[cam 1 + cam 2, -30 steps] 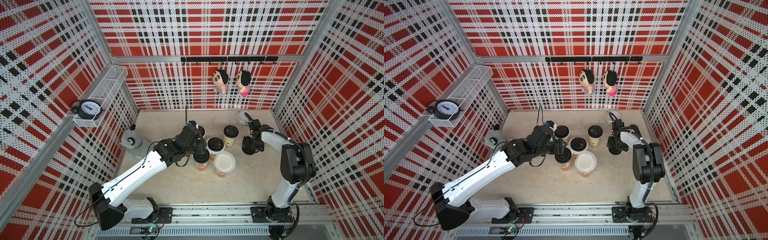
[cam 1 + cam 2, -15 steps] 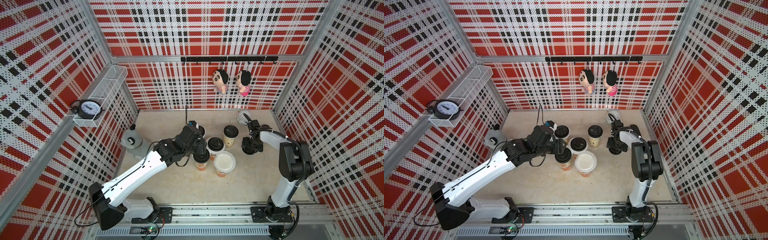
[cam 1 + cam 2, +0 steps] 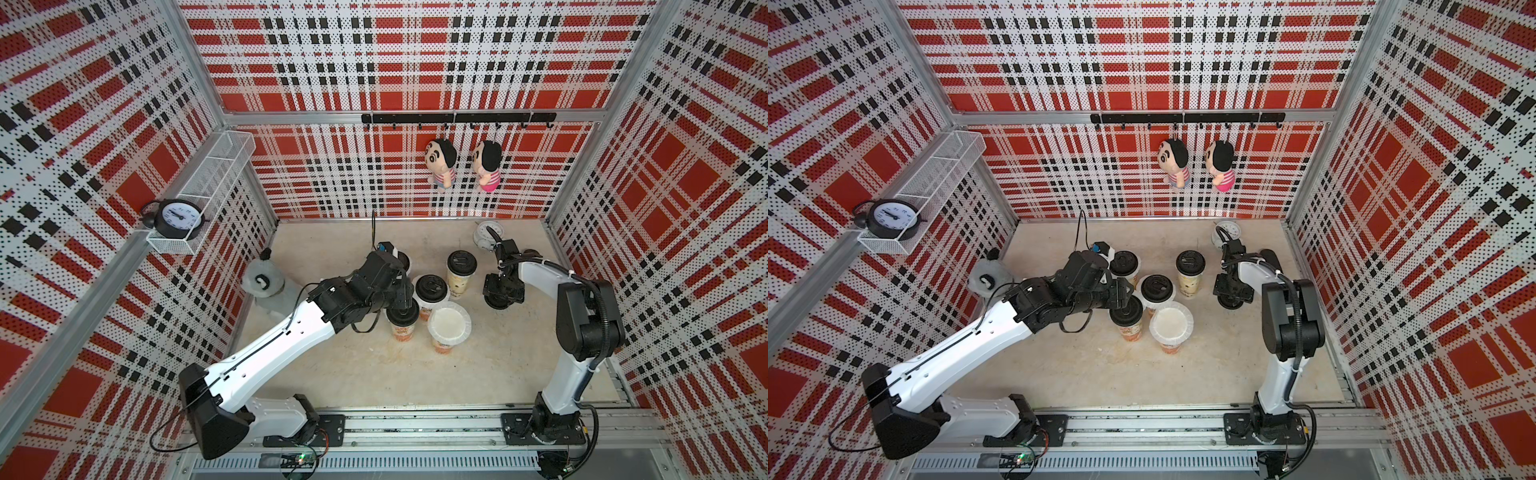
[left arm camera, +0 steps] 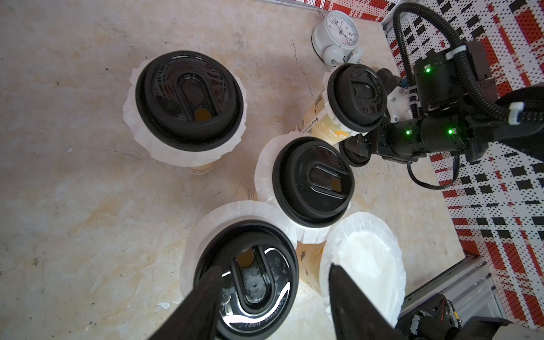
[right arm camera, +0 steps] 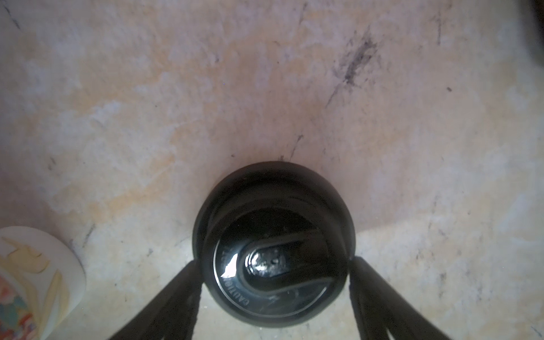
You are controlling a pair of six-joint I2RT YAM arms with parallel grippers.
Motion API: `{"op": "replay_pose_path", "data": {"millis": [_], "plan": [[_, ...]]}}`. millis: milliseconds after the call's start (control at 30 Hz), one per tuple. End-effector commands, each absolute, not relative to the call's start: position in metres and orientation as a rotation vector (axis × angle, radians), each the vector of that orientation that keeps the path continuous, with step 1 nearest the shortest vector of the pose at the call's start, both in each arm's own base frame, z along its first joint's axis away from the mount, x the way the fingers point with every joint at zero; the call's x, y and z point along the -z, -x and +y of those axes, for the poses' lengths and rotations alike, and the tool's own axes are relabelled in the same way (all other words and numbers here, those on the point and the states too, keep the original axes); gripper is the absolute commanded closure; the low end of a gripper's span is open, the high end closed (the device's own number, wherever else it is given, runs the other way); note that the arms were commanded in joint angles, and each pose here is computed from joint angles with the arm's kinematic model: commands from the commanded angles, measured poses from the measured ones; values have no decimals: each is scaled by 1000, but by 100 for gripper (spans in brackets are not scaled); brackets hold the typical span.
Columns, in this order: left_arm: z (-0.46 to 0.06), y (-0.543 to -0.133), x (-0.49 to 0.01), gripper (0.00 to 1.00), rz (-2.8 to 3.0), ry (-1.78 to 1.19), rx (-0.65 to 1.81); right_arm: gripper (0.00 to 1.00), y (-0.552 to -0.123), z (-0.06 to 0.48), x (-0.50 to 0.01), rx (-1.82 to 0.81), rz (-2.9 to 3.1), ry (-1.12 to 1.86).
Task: Put the leak-proof paper on the milk tea cups
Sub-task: Pick up the cup lid from the center of the board.
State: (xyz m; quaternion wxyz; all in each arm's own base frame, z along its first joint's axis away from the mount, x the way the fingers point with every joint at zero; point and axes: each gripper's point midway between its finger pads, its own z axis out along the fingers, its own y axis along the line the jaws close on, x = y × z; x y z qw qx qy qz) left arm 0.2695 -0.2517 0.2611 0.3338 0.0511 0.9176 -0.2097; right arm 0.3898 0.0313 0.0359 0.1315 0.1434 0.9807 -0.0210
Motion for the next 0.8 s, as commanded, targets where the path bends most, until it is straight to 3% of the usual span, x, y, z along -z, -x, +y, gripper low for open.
{"op": "replay_pose_path", "data": {"millis": [0, 433, 767], "plan": [[-254, -273, -260, 39, 2386, -146, 551, 21, -394, 33, -34, 55, 2843, -409], [-253, -272, -262, 39, 2383, -149, 555, 27, -387, 33, -53, 34, 2807, -410], [-252, -276, -266, 39, 2363, -163, 560, 27, -344, 38, -146, -12, 2699, -308]]}}
